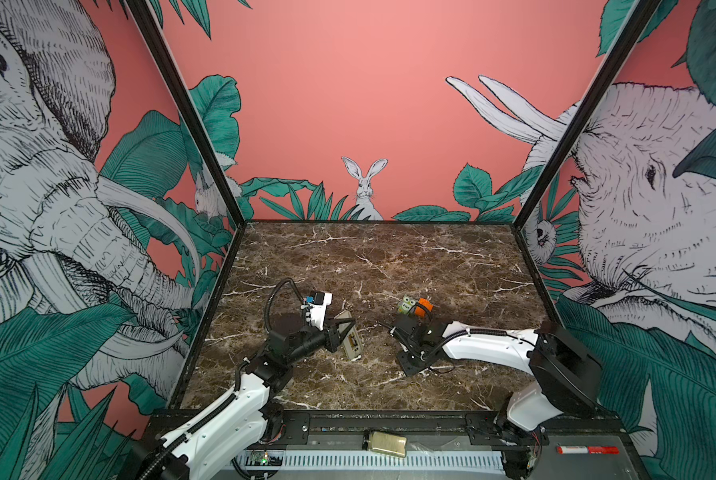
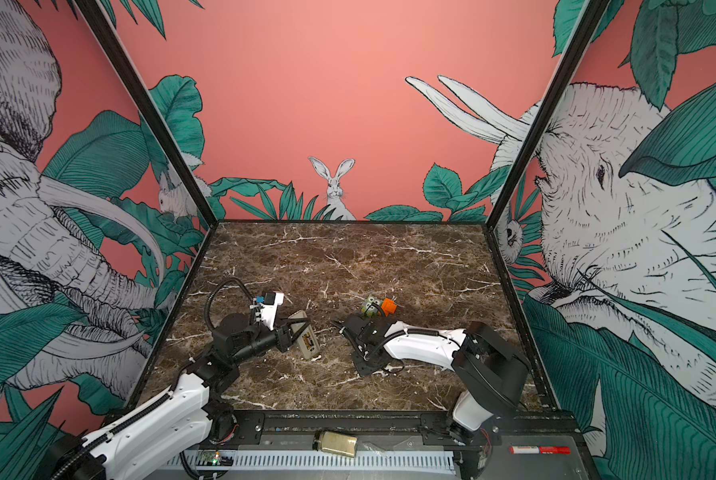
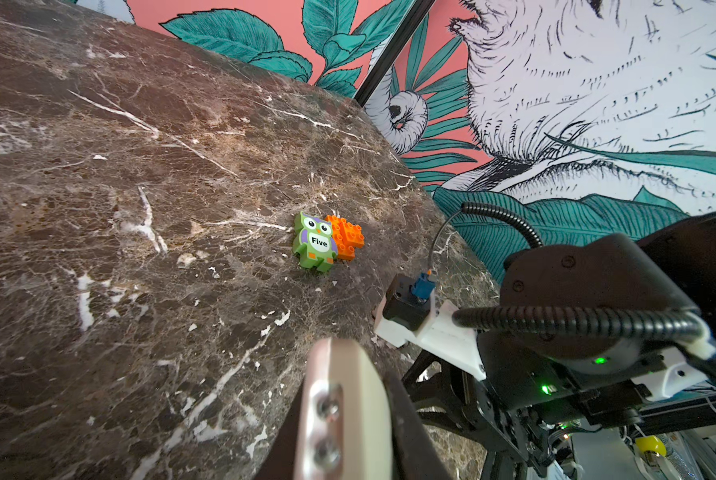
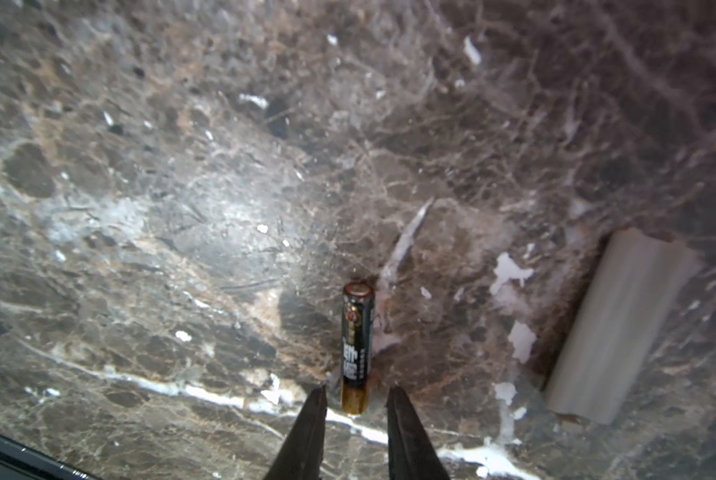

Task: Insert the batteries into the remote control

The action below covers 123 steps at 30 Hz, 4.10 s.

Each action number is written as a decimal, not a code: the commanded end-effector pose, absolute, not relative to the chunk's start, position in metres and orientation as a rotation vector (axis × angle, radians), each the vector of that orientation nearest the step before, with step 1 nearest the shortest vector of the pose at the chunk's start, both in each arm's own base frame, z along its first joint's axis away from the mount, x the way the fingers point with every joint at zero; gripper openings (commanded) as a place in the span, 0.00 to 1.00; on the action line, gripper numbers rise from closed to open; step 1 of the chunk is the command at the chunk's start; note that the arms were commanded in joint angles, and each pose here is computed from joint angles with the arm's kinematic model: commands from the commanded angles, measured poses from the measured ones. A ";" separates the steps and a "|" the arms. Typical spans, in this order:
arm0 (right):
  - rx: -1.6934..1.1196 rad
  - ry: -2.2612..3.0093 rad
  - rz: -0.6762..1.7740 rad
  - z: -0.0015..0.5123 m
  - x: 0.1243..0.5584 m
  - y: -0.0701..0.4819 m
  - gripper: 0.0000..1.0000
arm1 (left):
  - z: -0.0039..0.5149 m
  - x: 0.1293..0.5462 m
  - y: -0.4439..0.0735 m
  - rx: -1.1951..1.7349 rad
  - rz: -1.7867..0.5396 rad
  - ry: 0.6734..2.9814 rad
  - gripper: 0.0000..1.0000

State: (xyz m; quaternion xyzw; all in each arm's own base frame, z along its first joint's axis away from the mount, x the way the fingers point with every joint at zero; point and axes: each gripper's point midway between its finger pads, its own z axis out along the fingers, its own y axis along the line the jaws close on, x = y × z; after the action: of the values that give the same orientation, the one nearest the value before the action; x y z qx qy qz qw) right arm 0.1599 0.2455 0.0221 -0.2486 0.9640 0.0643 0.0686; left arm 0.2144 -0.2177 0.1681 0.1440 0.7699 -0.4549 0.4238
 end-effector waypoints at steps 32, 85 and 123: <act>-0.822 2.681 0.384 0.069 0.173 0.264 0.00 | 0.184 0.219 -0.220 0.307 -1.194 1.862 0.00; -1.083 2.493 0.550 0.195 0.169 0.357 0.00 | 0.186 0.234 -0.221 -0.020 -1.394 1.851 0.00; -1.055 2.557 0.519 0.167 0.177 0.375 0.00 | 0.189 0.234 -0.223 -0.036 -1.425 1.851 0.00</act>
State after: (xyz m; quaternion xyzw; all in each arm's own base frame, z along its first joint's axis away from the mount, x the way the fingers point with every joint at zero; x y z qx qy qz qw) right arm 0.1734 0.3669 0.1591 -0.3745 0.8985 0.1739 0.1490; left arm 0.2355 -0.2228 0.1751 -0.0183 0.7466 -0.5467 0.3785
